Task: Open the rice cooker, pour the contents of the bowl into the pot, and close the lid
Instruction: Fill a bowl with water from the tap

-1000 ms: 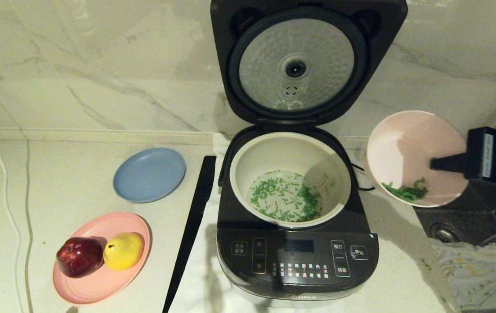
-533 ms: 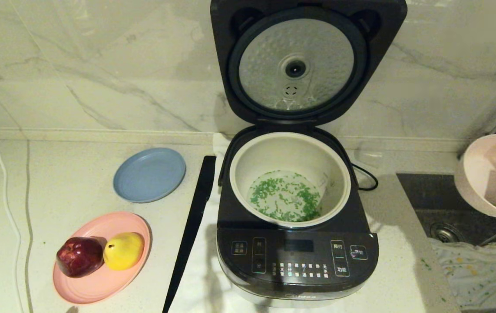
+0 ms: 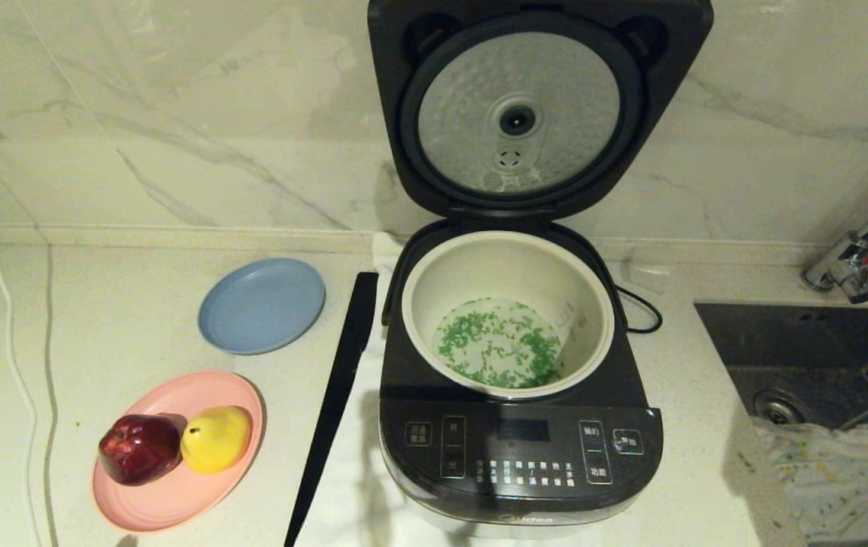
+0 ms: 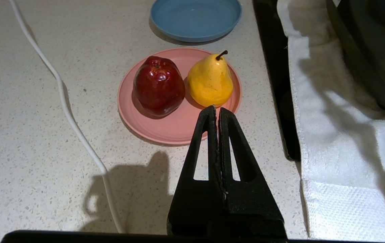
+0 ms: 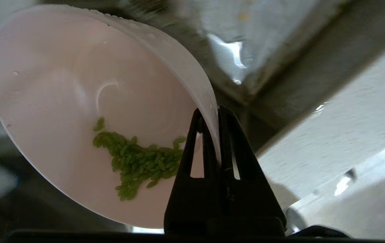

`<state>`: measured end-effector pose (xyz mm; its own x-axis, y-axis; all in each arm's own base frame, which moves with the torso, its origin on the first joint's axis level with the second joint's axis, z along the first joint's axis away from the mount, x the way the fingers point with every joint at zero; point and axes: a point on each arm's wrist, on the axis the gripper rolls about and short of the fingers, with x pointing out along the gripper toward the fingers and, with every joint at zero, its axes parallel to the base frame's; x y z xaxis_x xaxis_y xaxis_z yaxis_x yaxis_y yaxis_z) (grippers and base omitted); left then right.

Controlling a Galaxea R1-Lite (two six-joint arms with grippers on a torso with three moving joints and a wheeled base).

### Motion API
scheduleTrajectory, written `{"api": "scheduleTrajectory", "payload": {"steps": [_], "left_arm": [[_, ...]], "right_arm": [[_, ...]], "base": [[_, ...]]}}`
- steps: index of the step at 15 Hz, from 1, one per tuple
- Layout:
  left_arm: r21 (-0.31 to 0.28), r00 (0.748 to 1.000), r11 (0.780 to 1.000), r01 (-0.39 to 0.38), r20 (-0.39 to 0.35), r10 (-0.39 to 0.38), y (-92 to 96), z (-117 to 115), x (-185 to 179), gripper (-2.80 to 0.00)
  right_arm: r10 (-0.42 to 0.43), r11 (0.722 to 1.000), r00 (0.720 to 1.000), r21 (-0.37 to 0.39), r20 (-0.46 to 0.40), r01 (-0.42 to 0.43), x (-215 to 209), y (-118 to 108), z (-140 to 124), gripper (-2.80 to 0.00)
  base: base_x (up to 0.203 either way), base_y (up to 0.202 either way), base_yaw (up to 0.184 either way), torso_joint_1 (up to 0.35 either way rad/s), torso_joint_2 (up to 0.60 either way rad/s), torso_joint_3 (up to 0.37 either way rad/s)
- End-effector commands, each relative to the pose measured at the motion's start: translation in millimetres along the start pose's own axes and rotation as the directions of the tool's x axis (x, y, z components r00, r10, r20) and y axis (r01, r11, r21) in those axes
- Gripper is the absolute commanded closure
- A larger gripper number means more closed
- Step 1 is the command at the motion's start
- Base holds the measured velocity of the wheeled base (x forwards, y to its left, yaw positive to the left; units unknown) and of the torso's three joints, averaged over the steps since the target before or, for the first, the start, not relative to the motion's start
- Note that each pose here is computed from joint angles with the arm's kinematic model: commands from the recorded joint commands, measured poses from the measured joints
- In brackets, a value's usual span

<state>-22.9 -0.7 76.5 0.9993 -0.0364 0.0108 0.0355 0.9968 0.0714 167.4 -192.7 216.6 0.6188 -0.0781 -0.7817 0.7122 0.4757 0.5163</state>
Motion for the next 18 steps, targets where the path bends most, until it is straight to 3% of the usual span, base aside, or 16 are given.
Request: {"api": "scheduleTrajectory", "payload": {"steps": [1,4,7,12,18], "left_arm": [[0.001,1.000,1.000,0.001,-0.005,-0.001,-0.1,-1,0,0.00],[0.001,1.000,1.000,0.001,-0.005,-0.001,-0.1,-1,0,0.00],[0.001,1.000,1.000,0.001,-0.005,-0.001,-0.1,-1,0,0.00],[0.001,1.000,1.000,0.001,-0.005,-0.001,-0.1,-1,0,0.00],[0.001,1.000,1.000,0.001,-0.005,-0.001,-0.1,-1,0,0.00]], "right_arm": [[-0.046,0.988,0.995,0.143,-0.093,0.059,38,-57,26,0.00],[-0.027,0.977,0.991,0.206,-0.130,0.053,54,-98,36,0.00],[-0.018,0.977,0.995,0.208,-0.094,0.037,68,-117,50,0.00],[-0.016,0.979,0.999,0.202,-0.028,0.021,78,-123,84,0.00],[0.037,0.983,0.999,0.178,0.039,-0.043,85,-109,117,0.00]], "base": [[0.000,0.000,0.000,0.000,0.00,0.000],[0.000,0.000,0.000,0.000,0.00,0.000],[0.000,0.000,0.000,0.000,0.00,0.000],[0.000,0.000,0.000,0.000,0.00,0.000],[0.000,0.000,0.000,0.000,0.00,0.000]]}}
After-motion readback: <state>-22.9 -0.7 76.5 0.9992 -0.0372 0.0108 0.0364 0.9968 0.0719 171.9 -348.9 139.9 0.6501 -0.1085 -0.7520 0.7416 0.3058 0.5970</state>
